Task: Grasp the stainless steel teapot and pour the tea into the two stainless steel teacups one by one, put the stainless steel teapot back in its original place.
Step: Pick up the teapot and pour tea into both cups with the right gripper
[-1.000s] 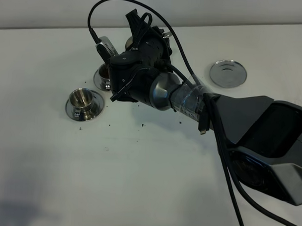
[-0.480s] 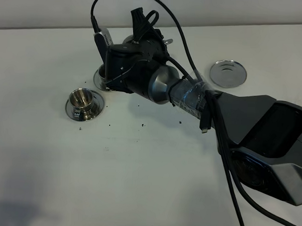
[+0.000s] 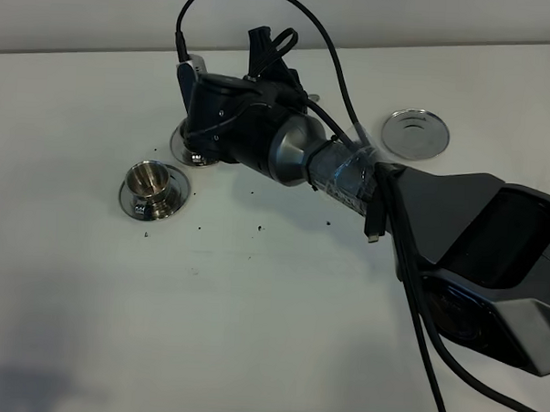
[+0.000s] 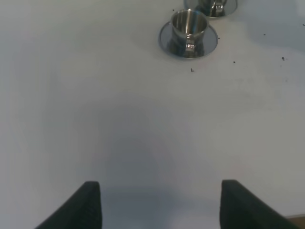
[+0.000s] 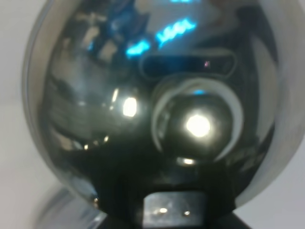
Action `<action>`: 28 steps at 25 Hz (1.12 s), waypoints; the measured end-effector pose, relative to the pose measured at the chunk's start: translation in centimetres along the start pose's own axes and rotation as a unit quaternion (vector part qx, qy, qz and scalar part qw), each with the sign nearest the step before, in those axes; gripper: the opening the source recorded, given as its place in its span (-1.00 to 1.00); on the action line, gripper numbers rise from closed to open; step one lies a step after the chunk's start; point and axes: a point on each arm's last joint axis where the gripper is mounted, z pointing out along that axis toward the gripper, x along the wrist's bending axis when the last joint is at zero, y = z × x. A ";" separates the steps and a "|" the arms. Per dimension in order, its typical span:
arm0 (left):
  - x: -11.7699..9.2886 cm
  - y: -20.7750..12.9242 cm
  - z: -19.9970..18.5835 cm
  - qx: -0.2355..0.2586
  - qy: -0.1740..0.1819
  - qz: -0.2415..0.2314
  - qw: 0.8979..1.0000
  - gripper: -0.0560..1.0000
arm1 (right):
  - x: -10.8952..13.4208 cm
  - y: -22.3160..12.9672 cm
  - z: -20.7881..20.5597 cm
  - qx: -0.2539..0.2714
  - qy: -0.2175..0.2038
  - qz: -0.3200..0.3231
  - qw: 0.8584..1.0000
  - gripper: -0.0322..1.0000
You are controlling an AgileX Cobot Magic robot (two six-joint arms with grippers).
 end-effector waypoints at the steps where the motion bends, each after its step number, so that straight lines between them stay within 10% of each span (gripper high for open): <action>1: 0.0 0.0 0.0 0.000 0.000 0.000 1.000 0.22 | -0.3 -0.1 -0.4 -0.003 0.011 0.012 1.000 -0.57; 17: 0.0 0.0 0.0 0.000 0.000 0.000 1.000 0.22 | -3.0 -1.8 -1.6 -0.145 0.209 0.175 0.951 -0.57; 28: 0.0 0.0 0.0 0.000 0.000 0.000 1.000 0.22 | -2.9 -3.1 0.0 -0.130 0.244 0.236 0.931 -0.57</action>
